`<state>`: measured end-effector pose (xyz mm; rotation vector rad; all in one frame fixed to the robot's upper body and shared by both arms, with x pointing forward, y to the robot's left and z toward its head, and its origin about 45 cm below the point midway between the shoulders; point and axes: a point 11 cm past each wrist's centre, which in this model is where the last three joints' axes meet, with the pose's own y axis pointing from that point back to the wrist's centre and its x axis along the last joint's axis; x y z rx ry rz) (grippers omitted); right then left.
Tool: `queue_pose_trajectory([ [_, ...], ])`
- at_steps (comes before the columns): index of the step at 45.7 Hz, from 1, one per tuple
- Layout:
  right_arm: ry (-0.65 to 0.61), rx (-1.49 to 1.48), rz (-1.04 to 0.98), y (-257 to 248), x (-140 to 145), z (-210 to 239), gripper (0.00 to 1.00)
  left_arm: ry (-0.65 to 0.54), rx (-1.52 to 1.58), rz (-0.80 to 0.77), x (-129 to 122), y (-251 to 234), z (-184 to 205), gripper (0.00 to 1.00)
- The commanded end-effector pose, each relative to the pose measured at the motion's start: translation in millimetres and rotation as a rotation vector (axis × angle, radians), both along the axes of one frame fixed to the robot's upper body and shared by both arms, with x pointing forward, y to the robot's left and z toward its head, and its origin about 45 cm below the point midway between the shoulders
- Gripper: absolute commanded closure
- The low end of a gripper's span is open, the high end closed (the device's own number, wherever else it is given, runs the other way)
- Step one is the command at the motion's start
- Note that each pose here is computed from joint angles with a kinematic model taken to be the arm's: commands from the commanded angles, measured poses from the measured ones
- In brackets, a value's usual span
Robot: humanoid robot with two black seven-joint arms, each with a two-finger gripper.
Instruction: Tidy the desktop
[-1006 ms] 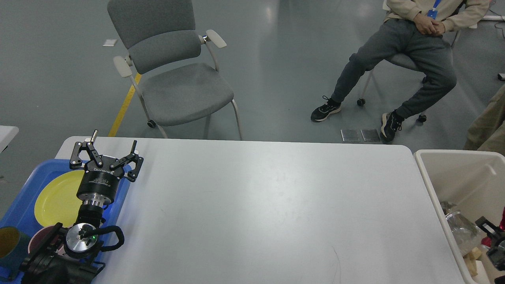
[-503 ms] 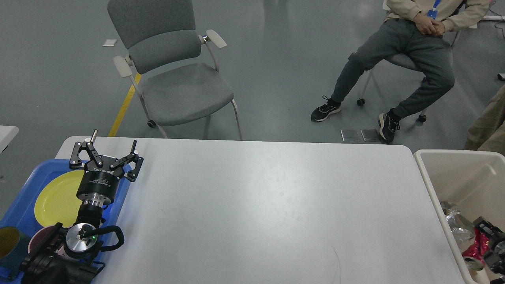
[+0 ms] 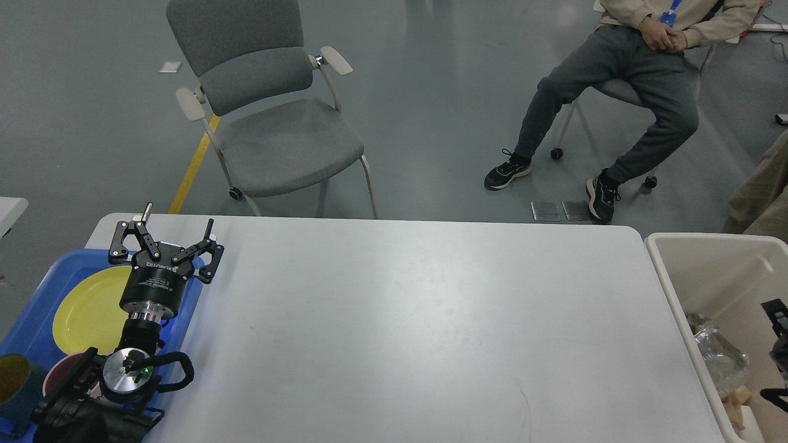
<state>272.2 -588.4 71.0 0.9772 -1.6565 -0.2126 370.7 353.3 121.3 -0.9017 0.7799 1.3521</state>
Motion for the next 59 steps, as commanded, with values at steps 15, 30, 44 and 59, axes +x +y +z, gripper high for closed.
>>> queue_pose_trajectory([
  [15,-0.989,0.619,-0.209,76.3,95.1,59.4,0.00,0.000,0.001,0.000,0.0,0.5,0.1,0.04],
  [30,-1.071,1.099,-0.138,154.2,99.5,51.4,0.00,0.000,0.000,0.000,0.0,-0.1,-0.1,0.04],
  [44,-1.151,1.216,-0.114,179.7,85.9,41.4,0.00,0.000,0.001,0.000,0.0,0.5,0.1,0.04],
  [59,-1.153,1.230,-0.126,183.1,63.2,28.5,0.00,0.000,0.000,0.000,0.0,-0.2,-0.1,0.04],
])
